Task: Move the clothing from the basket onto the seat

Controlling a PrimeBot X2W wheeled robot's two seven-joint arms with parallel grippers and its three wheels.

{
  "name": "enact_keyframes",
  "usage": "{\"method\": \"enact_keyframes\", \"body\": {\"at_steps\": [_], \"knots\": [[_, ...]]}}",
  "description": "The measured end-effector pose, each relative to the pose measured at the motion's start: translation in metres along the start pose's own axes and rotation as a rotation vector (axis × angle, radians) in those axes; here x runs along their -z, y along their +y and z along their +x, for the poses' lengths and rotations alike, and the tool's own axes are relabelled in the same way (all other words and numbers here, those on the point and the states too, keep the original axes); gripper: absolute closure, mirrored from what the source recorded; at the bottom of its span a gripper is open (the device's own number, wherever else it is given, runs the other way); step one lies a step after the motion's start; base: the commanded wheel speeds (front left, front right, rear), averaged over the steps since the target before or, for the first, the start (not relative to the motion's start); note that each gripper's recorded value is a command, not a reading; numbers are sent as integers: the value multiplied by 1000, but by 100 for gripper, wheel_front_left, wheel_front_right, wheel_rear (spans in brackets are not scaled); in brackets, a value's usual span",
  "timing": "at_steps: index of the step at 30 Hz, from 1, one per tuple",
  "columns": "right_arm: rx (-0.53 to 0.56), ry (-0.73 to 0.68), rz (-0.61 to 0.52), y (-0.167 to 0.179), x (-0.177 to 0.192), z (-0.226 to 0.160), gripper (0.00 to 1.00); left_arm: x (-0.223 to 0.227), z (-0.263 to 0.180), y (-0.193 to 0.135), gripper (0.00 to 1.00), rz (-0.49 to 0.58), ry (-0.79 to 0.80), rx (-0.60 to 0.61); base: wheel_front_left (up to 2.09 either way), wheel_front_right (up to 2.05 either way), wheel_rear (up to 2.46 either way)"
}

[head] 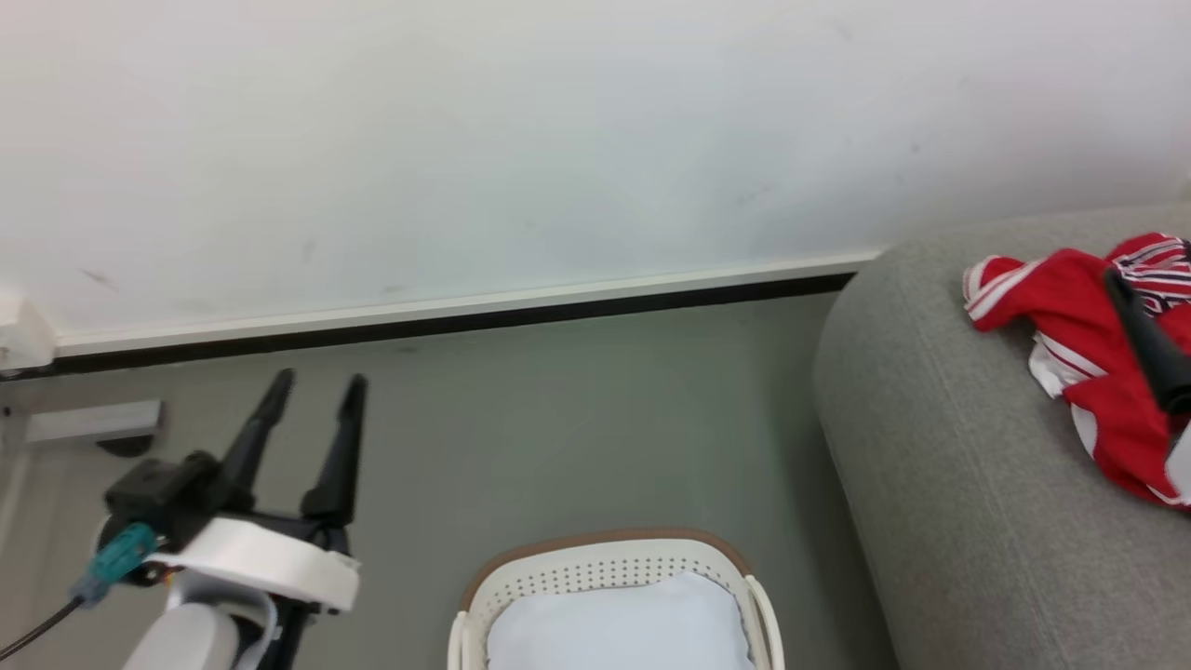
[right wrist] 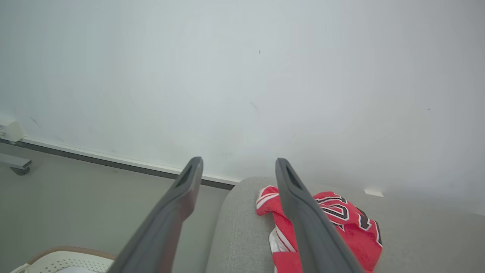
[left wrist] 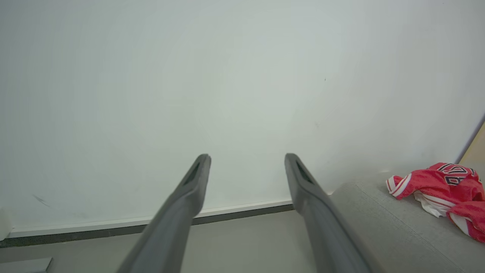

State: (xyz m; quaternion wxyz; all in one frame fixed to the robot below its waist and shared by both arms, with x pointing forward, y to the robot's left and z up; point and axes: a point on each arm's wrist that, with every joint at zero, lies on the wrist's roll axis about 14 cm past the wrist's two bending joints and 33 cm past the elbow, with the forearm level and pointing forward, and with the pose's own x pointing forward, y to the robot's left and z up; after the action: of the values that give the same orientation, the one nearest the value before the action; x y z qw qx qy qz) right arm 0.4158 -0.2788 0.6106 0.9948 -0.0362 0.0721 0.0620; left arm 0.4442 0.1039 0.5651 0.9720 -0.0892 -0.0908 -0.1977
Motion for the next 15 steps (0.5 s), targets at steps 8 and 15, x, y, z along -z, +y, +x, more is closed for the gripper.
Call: {"method": "enact_keyframes", "body": {"at_steps": [8, 15], "knots": [[-109, -255, 30, 70, -4, 13, 0, -11, -44, 51, 0, 41, -32, -230, 0, 0, 0], [-103, -329, 153, 102, 36, 3, 0, -6, -76, 65, 0, 30, -27, -335, 0, 0, 0]]}}
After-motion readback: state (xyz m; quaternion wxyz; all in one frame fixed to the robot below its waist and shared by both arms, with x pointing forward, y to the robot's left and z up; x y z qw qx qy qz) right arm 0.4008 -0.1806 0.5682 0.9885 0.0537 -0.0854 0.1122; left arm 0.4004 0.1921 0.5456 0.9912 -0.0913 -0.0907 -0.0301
